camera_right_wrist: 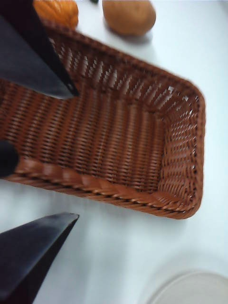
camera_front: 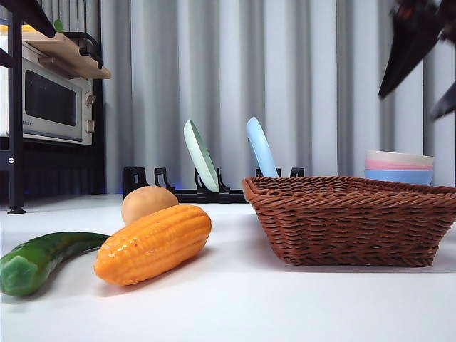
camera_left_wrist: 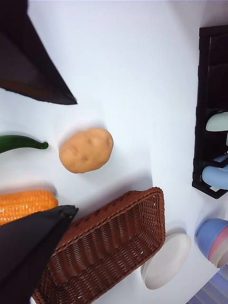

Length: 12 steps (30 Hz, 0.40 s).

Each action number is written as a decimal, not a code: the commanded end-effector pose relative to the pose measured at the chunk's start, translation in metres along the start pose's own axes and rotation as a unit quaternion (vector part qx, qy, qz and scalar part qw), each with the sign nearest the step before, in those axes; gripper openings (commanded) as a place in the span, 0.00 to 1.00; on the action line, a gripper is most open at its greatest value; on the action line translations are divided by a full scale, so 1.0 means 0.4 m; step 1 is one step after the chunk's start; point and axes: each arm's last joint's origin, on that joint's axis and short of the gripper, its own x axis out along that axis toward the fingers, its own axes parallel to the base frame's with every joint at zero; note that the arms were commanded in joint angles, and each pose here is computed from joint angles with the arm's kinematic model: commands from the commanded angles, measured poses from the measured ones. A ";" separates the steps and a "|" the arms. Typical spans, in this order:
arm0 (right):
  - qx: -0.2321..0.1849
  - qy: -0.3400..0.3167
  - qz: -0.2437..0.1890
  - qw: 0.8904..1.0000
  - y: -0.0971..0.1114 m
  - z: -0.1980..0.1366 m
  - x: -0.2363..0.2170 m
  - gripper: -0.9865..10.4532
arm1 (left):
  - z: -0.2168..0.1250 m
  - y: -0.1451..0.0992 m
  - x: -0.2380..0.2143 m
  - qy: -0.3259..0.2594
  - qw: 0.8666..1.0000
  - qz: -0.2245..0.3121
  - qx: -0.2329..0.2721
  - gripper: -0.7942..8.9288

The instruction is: Pick up the basket,pick up the corn from the table,pick up the potato from the table,pick up the cucumber from the table,put all items into the basket

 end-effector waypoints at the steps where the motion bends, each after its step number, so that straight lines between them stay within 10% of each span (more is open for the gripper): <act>1: 0.006 0.031 -0.002 0.999 -0.022 0.003 0.066 0.44 | -0.001 -0.001 -0.001 0.004 1.000 -0.002 0.005 0.45; 12: 0.042 0.126 0.001 0.991 -0.086 -0.016 0.267 0.27 | -0.009 0.000 -0.001 0.020 1.000 0.000 -0.003 0.45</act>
